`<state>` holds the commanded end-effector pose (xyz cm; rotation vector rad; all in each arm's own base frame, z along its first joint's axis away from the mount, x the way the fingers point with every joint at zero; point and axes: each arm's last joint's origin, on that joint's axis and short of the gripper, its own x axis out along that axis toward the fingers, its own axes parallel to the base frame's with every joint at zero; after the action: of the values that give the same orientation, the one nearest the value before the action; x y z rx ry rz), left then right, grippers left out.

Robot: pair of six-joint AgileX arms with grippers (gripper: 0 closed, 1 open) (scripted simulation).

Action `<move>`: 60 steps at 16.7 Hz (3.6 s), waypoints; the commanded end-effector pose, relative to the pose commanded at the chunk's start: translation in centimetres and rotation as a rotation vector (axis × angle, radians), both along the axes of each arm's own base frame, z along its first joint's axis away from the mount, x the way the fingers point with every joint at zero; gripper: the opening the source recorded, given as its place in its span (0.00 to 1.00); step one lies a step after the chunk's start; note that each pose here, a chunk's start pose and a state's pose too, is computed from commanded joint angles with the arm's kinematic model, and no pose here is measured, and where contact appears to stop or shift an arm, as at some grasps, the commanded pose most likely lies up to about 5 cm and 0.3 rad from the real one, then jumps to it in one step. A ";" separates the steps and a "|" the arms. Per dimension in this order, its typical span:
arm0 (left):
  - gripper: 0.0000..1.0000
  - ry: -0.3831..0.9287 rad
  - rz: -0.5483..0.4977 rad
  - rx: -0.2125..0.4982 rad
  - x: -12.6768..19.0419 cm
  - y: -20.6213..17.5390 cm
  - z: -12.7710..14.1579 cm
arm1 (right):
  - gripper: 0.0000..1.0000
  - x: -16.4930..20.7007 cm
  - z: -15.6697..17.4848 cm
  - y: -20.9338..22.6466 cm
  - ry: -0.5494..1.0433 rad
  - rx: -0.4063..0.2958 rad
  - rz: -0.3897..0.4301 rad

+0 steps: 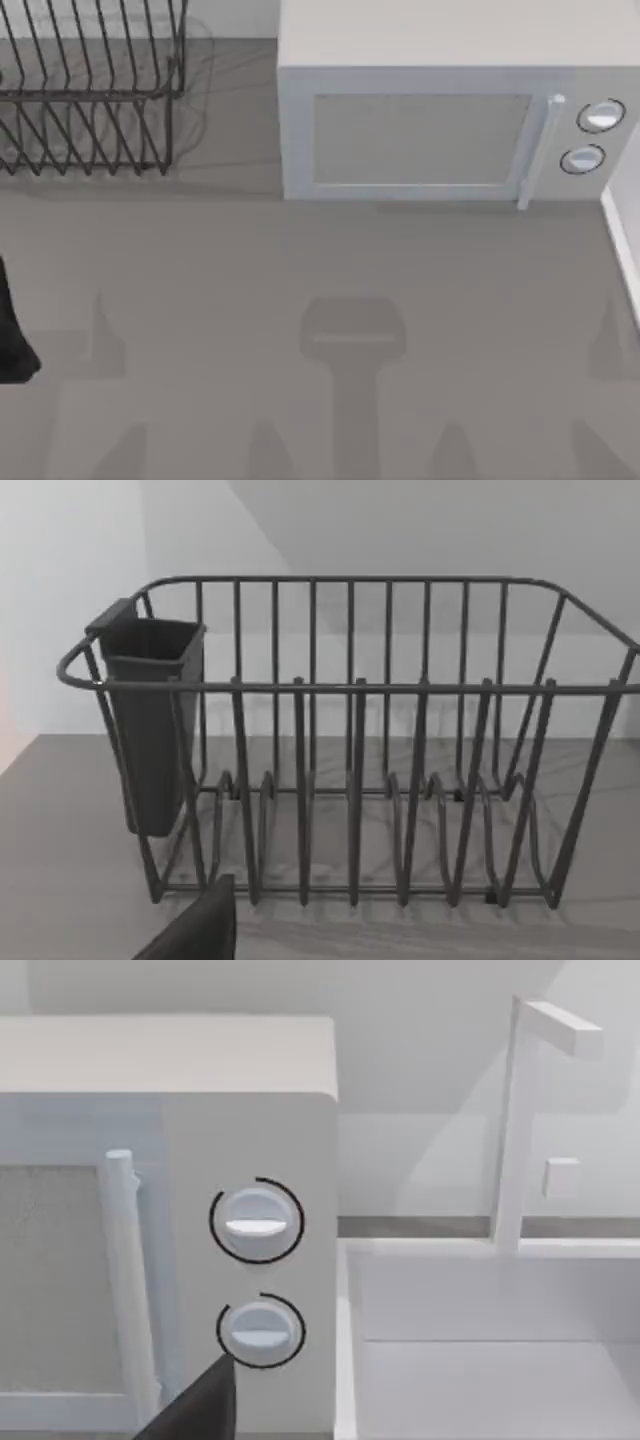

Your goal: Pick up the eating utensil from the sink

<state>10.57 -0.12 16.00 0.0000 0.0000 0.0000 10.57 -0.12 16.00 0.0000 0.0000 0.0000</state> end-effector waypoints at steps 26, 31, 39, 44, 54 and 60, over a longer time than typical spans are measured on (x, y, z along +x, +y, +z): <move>1.00 0.000 0.000 0.000 0.0 0.0 0.0 | 1.00 0.0 0.4 0.0 0.020 -0.004 -0.004; 1.00 0.000 0.000 0.000 0.0 0.0 0.0 | 1.00 1.0 4.0 -0.4 0.184 -0.034 -0.032; 1.00 0.000 0.000 0.000 0.0 0.0 0.0 | 1.00 9.8 11.5 -2.5 0.666 -0.085 -0.082; 1.00 0.000 0.000 0.000 0.0 0.0 0.0 | 1.00 19.3 11.6 -5.8 1.009 -0.083 -0.083; 1.00 0.000 0.000 0.000 0.0 0.0 0.0 | 1.00 31.6 1.9 -12.9 1.510 -0.008 -0.021; 1.00 0.000 0.000 0.000 0.0 0.0 0.0 | 1.00 32.7 -0.1 -13.9 1.571 0.008 -0.008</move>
<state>10.57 -0.12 16.00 0.0000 0.0000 0.0000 43.23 -14.04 15.90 0.0079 1.5708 -0.0079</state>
